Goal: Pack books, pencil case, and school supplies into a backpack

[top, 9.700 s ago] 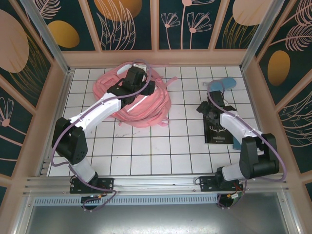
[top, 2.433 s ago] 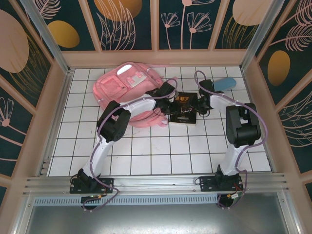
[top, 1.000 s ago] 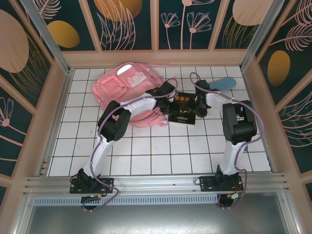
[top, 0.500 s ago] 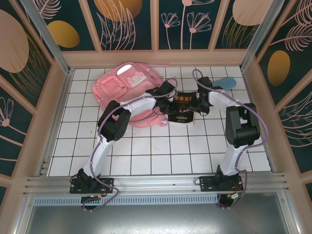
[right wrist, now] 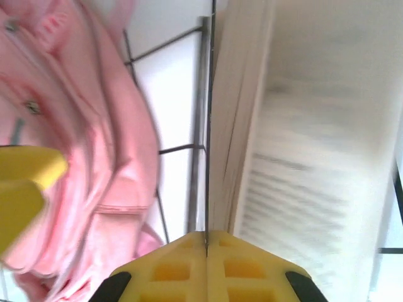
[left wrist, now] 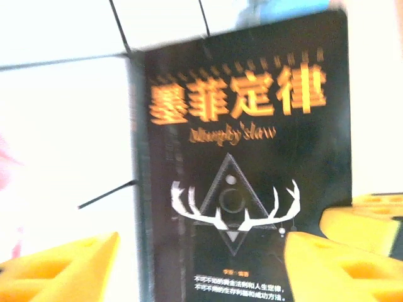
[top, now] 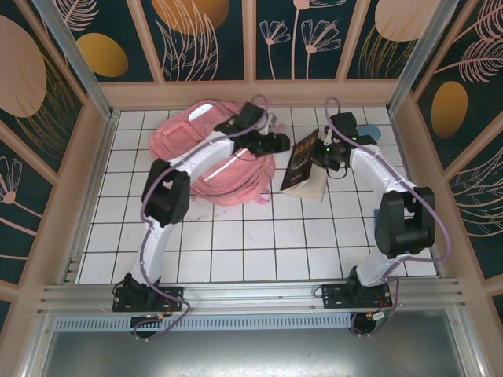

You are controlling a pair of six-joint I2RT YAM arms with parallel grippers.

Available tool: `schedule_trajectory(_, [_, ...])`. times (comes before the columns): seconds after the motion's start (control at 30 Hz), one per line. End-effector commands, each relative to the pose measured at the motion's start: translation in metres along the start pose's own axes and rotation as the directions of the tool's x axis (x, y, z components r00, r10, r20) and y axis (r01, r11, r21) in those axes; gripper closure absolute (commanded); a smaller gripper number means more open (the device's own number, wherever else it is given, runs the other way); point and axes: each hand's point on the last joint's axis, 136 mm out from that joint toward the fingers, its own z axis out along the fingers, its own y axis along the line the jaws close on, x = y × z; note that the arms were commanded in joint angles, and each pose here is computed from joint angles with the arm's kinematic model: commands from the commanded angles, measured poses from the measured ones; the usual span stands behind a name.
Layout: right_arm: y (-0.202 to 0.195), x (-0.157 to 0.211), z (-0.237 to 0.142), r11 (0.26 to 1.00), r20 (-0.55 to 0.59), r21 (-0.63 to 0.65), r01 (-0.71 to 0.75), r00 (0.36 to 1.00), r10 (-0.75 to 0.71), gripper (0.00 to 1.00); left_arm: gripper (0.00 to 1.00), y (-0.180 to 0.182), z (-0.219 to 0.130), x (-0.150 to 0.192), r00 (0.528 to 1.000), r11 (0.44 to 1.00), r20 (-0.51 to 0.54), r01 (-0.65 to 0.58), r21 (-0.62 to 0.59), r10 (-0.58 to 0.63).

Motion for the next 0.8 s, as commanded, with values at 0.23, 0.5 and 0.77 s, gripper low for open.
schedule_trajectory(0.23, [0.105,-0.043,-0.077,0.902,0.149,-0.396,0.172,0.981,-0.121,1.0,0.11,0.008,-0.059,-0.024,0.995,0.98,0.062,0.06,0.189,-0.073])
schedule_trajectory(0.5, [0.166,-0.039,-0.094,0.764,0.147,-0.596,0.246,0.969,-0.198,1.0,0.05,0.03,-0.09,-0.032,0.982,0.966,0.118,0.119,0.228,-0.148])
schedule_trajectory(0.77, [0.245,-0.023,-0.073,0.635,0.118,-0.705,0.315,0.935,-0.333,1.0,0.05,0.087,-0.152,-0.044,0.926,0.96,0.267,0.231,0.158,-0.267])
